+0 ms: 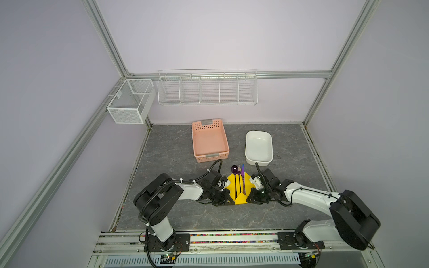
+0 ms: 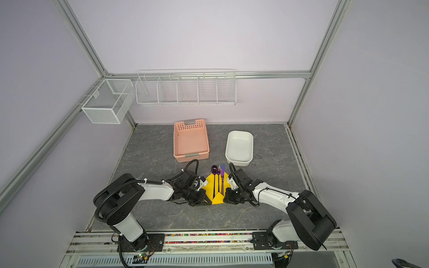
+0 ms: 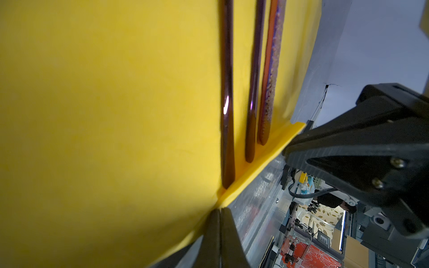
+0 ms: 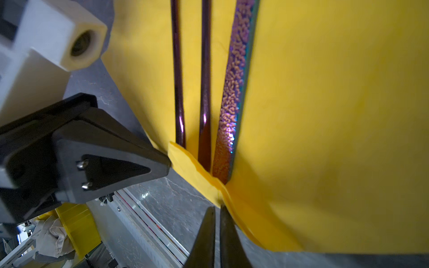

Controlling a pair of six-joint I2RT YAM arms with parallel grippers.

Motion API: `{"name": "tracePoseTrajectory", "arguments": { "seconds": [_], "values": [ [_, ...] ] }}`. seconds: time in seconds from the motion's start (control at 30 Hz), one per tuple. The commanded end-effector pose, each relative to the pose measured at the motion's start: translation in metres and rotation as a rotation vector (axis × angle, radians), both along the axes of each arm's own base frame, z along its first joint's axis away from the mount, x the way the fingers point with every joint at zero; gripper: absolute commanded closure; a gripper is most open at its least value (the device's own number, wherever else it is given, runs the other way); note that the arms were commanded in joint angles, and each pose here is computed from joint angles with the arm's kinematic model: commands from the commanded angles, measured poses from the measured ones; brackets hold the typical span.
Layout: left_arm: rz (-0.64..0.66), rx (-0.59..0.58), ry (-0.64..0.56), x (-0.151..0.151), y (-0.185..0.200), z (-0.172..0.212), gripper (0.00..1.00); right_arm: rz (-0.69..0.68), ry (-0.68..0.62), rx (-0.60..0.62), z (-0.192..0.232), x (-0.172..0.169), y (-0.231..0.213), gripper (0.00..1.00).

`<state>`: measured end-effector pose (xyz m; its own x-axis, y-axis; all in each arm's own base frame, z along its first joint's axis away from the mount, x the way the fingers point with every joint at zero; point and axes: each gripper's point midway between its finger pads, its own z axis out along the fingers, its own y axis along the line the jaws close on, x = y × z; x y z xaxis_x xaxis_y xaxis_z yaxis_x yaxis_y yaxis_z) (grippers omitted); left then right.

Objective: Place the utensils on the paper napkin and roll it up

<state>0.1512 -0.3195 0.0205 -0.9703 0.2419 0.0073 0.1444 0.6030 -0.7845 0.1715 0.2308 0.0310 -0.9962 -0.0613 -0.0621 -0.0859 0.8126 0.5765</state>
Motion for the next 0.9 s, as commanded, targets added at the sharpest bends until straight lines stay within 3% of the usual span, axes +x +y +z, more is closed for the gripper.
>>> {"name": "tracePoseTrajectory", "arguments": {
  "seconds": [0.0,0.47,0.87],
  "values": [
    [0.03,0.057,0.001,0.005,0.005,-0.01,1.0,-0.012,0.029,-0.052,-0.013,-0.005,-0.011,0.9],
    [0.0,-0.019,-0.105,0.025,-0.027,0.049,0.99,-0.032,0.043,-0.086,-0.02,-0.004,-0.016,0.9],
    [-0.024,0.079,-0.122,0.038,-0.049,0.031,1.0,-0.038,0.049,-0.077,-0.018,-0.005,-0.015,0.91]
  ]
}}
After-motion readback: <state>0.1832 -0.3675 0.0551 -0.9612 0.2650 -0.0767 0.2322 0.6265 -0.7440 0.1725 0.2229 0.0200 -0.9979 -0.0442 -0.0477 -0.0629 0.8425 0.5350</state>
